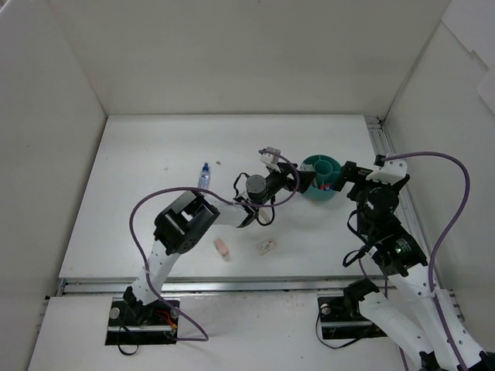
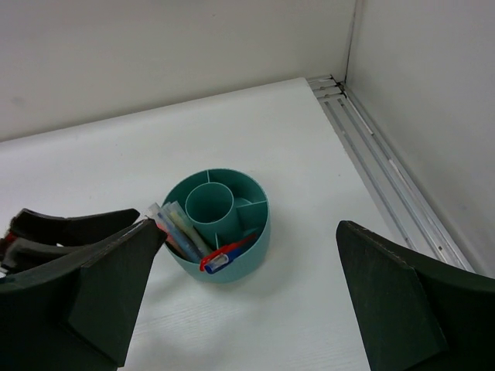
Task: Sort the stationery into containers
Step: Place the pen in the storage box, then pick up the stationery from the center of the board.
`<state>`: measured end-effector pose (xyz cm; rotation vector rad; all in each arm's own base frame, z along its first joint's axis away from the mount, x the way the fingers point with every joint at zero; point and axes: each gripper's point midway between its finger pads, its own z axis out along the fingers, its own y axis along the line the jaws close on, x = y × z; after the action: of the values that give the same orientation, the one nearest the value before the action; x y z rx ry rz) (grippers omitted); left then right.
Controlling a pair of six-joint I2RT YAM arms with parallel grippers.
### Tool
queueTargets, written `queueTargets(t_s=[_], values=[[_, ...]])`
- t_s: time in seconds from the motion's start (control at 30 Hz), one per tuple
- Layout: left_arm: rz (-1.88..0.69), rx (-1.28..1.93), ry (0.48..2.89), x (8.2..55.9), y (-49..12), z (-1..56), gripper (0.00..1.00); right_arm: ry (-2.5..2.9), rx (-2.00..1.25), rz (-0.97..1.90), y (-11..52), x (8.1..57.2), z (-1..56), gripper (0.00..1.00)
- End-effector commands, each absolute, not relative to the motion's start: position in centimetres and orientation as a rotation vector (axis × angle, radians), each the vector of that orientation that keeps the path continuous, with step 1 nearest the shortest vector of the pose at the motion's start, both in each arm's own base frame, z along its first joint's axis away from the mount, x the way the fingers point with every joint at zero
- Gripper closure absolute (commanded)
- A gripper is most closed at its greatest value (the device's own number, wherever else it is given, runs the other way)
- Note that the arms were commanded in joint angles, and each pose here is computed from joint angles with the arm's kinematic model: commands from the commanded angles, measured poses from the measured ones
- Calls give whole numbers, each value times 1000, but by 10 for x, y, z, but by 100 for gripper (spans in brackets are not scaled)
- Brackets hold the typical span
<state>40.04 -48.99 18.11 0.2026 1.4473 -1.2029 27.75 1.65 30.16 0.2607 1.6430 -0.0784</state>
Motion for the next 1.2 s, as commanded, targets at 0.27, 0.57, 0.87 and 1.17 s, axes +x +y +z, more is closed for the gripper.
queueTargets(t_s=[0.27,0.57,0.87,1.17], values=[[-1259,346,1390,353,-378,315,0,1663,86,36,54,303,314,2],[-627,123,1874,352,-242,252,0,1932,-252,110,127,334,258,2],[-411,-112,2090,314,-153,185,0,2209,-543,214,223,341,149,2],[-406,-83,2179,304,-150,152,0,2402,-678,249,259,336,72,11]])
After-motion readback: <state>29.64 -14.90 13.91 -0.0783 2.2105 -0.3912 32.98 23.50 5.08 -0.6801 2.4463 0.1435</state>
